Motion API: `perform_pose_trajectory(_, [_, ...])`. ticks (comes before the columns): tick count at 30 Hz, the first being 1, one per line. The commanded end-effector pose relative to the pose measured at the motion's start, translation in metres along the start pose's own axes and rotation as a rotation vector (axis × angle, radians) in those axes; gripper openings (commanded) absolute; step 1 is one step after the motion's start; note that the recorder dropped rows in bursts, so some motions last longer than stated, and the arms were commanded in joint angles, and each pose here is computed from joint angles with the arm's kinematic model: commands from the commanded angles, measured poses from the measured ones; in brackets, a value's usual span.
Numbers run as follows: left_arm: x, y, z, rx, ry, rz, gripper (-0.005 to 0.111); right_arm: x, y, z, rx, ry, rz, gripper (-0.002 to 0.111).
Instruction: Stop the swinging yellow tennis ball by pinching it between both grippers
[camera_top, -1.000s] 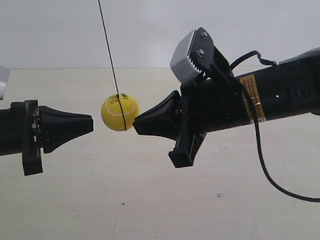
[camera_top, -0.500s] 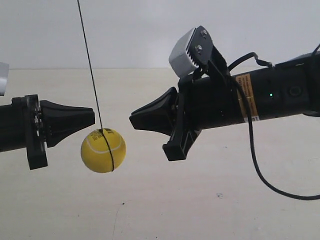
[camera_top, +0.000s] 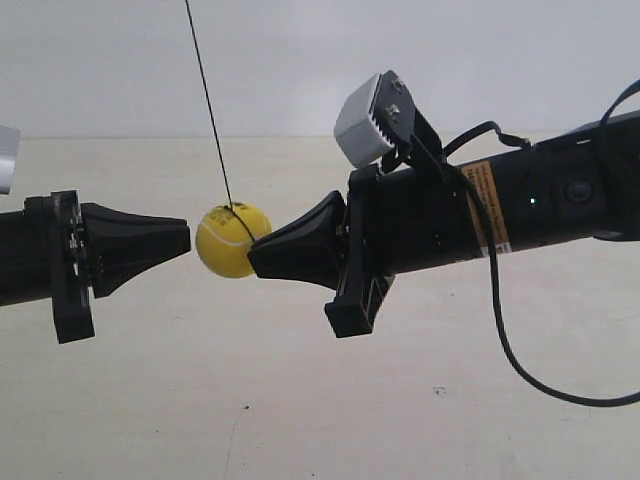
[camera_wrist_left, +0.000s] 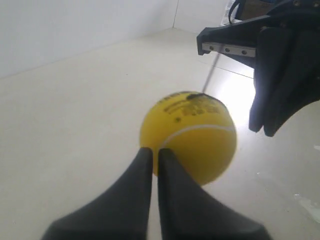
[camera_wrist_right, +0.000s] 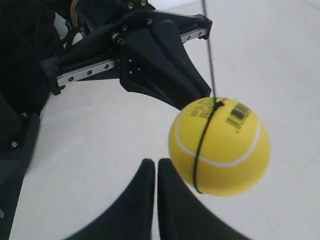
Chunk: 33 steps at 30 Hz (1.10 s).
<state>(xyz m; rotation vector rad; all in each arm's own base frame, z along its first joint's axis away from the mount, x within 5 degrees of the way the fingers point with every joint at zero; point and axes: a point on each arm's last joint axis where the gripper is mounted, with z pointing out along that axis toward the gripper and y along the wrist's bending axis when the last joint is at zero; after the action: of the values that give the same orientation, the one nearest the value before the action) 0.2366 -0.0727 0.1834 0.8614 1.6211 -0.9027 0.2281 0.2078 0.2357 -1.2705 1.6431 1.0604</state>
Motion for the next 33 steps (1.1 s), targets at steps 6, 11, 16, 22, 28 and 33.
perform_pose_trajectory(6, [0.000,-0.003,0.001,0.031,0.005,0.013,0.005,-0.004,-0.001,-0.002,0.027,-0.010,-0.002,0.000])
perform_pose_trajectory(11, [0.000,-0.003,0.001,0.031,0.005,0.013,0.005,-0.003,-0.005,-0.003,0.068,0.005,0.001,0.000])
perform_pose_trajectory(16, [0.000,-0.004,0.002,0.037,0.006,0.007,0.005,-0.003,-0.004,-0.003,0.065,0.004,0.001,0.000])
perform_pose_trajectory(22, [-0.001,-0.017,0.014,0.107,0.015,0.035,0.005,-0.005,-0.001,-0.002,0.030,-0.012,0.009,0.000])
perform_pose_trajectory(28, [-0.001,-0.018,0.015,0.107,0.010,0.049,0.005,-0.004,-0.001,-0.002,0.026,-0.007,0.003,0.000])
perform_pose_trajectory(33, [-0.002,-0.016,0.016,0.091,-0.002,0.041,0.005,-0.003,0.000,-0.002,0.018,0.011,-0.011,0.000])
